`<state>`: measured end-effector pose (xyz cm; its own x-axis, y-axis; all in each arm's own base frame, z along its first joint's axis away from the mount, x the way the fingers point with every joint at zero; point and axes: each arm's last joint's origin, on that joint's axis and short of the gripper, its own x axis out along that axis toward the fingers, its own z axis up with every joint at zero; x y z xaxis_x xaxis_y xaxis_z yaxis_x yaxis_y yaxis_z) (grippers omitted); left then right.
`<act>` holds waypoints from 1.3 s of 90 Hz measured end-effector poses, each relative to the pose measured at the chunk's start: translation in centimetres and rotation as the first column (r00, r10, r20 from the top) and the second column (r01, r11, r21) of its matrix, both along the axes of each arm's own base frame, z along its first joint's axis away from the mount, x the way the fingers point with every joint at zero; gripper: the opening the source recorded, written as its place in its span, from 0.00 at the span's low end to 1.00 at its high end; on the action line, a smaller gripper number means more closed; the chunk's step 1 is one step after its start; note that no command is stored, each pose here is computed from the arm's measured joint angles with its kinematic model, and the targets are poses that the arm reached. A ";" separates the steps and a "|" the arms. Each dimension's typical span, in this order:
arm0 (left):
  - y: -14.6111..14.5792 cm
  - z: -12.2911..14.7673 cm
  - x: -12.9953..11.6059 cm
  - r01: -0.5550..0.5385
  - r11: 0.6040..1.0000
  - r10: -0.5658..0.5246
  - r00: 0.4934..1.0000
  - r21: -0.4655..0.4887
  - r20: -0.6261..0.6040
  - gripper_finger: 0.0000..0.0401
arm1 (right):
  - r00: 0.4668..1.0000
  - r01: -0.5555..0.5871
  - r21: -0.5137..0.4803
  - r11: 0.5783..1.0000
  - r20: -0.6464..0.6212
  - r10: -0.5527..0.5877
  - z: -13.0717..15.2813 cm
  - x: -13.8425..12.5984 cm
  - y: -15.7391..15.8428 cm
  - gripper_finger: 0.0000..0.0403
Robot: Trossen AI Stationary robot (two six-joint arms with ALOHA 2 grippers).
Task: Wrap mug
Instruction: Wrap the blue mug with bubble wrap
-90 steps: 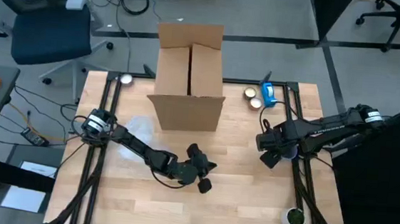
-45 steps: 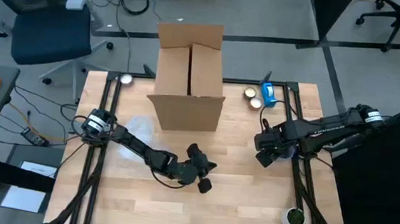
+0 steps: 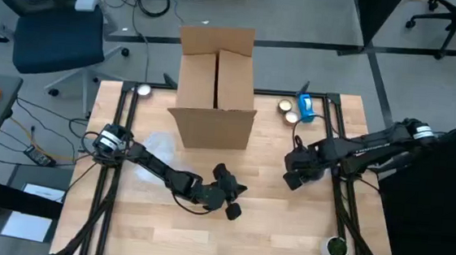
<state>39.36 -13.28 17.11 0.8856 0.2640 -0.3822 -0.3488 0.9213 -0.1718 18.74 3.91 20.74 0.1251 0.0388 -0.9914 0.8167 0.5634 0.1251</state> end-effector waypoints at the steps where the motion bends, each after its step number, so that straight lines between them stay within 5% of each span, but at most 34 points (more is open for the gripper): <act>1: 0.0 0.0 0.0 0.000 1.000 0.000 1.000 0.000 0.000 0.00 | 1.000 -0.004 0.000 1.000 0.001 0.004 0.0 0.2 0.1 0.01; 62: 0.0 0.0 0.0 0.035 0.997 -0.033 0.999 0.073 -0.024 0.00 | 0.929 -0.369 -0.044 0.929 0.028 0.370 0.9 14.3 7.9 0.01; 83: -0.8 0.1 0.0 0.140 0.990 -0.140 0.990 0.008 -0.011 0.00 | 0.901 -0.431 -0.055 0.901 0.023 0.433 1.1 14.9 8.7 0.02; 117: -0.8 0.1 0.0 0.160 0.987 -0.161 0.987 -0.007 -0.009 0.00 | 0.902 -0.425 -0.055 0.904 0.055 0.427 1.1 15.2 8.8 0.03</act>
